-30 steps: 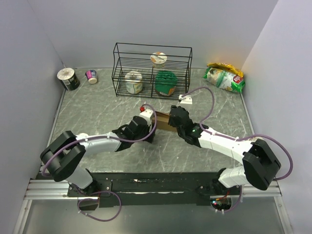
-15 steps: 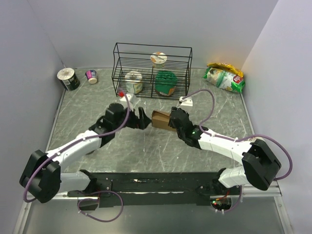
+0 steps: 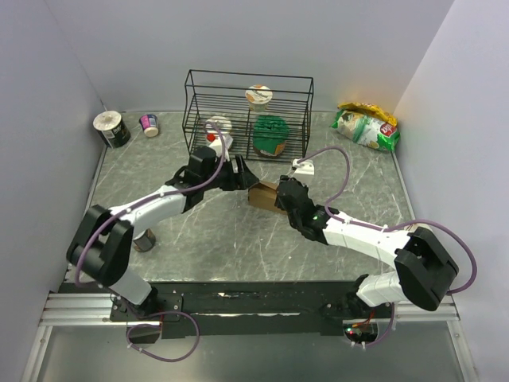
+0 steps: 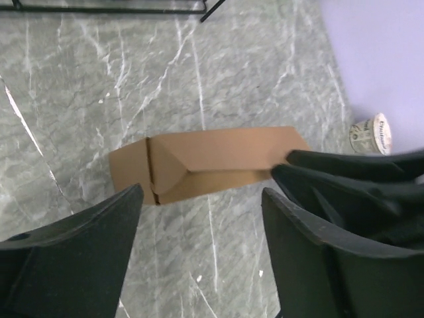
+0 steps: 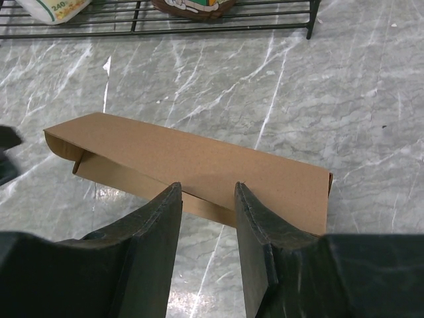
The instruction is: Fold the paper box
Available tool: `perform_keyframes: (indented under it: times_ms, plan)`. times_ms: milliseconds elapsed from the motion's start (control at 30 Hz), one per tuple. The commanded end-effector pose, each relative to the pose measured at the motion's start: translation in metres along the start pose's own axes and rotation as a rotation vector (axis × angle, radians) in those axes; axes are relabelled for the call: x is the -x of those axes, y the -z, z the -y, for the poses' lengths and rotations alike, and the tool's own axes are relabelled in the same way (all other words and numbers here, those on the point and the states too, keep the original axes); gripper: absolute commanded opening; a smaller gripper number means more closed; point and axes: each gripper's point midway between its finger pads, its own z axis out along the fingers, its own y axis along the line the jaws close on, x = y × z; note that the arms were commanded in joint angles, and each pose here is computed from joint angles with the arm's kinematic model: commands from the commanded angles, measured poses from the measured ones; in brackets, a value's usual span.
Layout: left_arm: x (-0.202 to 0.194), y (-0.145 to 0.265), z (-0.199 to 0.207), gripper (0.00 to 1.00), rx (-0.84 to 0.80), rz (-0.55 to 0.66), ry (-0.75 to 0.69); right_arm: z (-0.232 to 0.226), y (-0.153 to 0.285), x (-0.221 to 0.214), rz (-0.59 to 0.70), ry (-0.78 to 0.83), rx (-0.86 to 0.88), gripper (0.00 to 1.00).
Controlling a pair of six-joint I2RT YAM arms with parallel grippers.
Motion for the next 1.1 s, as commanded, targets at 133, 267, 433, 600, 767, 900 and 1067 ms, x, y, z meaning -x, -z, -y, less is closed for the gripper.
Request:
perform_keyframes:
  times_ms: [133,267,433,600,767,900,1067]
  plan:
    - [0.025,-0.021,0.013,0.71,-0.047,0.046,0.031,0.027,0.002,-0.041,-0.103,0.103,-0.08,0.44]
    - [0.023,-0.029,0.005,0.64,-0.022,0.044,0.043,0.027,0.001,-0.044,-0.107,0.108,-0.082,0.44]
    - [0.025,-0.037,0.0,0.55,-0.005,0.058,0.054,0.028,0.001,-0.046,-0.113,0.112,-0.083,0.44]
    - [0.023,-0.046,-0.004,0.42,-0.003,0.047,0.063,0.029,0.002,-0.046,-0.113,0.118,-0.086,0.43]
    - [0.01,-0.05,-0.014,0.28,0.016,0.021,0.077,0.031,0.001,-0.047,-0.114,0.12,-0.094,0.43]
    - [-0.004,-0.051,-0.022,0.2,0.03,-0.007,0.083,0.031,0.001,-0.048,-0.116,0.123,-0.095,0.43]
    - [-0.023,-0.048,-0.033,0.17,0.058,-0.038,0.043,0.032,0.001,-0.048,-0.115,0.126,-0.102,0.43]
